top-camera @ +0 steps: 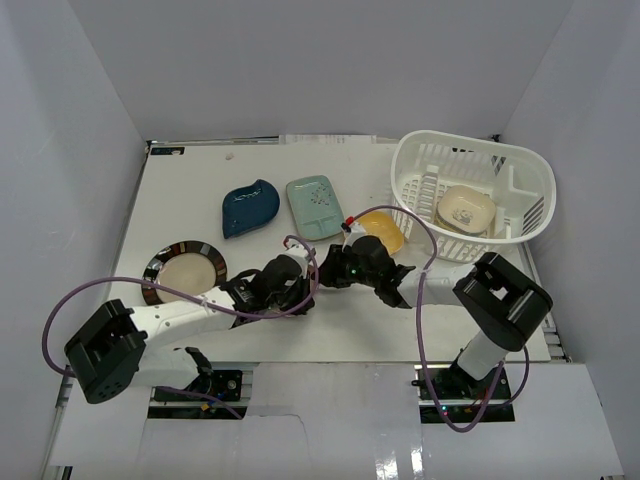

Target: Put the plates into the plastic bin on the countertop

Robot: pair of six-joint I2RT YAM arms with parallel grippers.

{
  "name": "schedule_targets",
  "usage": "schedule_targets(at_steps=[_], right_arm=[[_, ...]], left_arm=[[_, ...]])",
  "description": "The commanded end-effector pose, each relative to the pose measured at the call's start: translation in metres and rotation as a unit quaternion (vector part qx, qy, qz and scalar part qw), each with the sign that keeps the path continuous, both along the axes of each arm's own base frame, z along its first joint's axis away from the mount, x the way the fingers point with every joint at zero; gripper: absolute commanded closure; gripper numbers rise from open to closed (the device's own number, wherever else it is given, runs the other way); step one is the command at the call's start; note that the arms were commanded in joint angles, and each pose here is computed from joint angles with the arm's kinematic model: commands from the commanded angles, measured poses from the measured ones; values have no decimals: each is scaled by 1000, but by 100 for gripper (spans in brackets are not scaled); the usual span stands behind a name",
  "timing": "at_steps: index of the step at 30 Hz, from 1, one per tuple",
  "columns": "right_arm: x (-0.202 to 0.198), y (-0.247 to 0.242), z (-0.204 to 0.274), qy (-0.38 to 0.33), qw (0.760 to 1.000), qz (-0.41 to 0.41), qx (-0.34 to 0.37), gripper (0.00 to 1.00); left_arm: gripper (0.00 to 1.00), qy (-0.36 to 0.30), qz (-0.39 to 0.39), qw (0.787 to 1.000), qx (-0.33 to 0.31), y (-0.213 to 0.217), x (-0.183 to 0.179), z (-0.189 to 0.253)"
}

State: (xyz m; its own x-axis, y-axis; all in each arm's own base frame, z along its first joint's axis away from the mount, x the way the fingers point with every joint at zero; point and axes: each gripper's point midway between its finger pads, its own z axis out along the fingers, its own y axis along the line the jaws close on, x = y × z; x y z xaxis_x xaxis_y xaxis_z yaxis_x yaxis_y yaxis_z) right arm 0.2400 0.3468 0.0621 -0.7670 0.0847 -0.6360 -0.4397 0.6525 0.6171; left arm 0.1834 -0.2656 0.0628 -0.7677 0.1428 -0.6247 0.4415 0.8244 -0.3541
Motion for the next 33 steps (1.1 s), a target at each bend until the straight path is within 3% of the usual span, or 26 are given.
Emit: schedule_targets(at_steps=[1,3,4,8,11,18,22,24,28,33], right_arm=[[19,11,28,-34,998,-27,36,68],[20,7,30,-37,998,-37,33,86],[21,5,31,-39,998,-41,33,89],[27,-9,50,-63,994,-76,34,92],[32,-22,70,-86,992,-90,33,92],[51,-69,145,-161,977,-138,39,92],[83,-142,188,-201,954,-221,23,92],[104,-200,213,-220,932,-286,18,92],[139,-321,223,-225,868,-439,-58,92],[167,-400,189,-154,829,-533,-67,92]], left_arm=[[98,34,-5,999,-14,1,-17,-3],[91,33,0,999,-24,2,-19,3],[86,20,18,999,-20,7,-13,5],[44,-7,45,998,-31,13,-5,27],[30,-24,62,997,-29,18,2,45],[18,-100,162,980,-61,29,39,118],[17,-127,229,963,-57,37,65,143],[17,-127,245,959,-61,38,80,150],[21,-109,257,957,-83,42,117,148],[31,-50,296,951,-70,76,185,128]])
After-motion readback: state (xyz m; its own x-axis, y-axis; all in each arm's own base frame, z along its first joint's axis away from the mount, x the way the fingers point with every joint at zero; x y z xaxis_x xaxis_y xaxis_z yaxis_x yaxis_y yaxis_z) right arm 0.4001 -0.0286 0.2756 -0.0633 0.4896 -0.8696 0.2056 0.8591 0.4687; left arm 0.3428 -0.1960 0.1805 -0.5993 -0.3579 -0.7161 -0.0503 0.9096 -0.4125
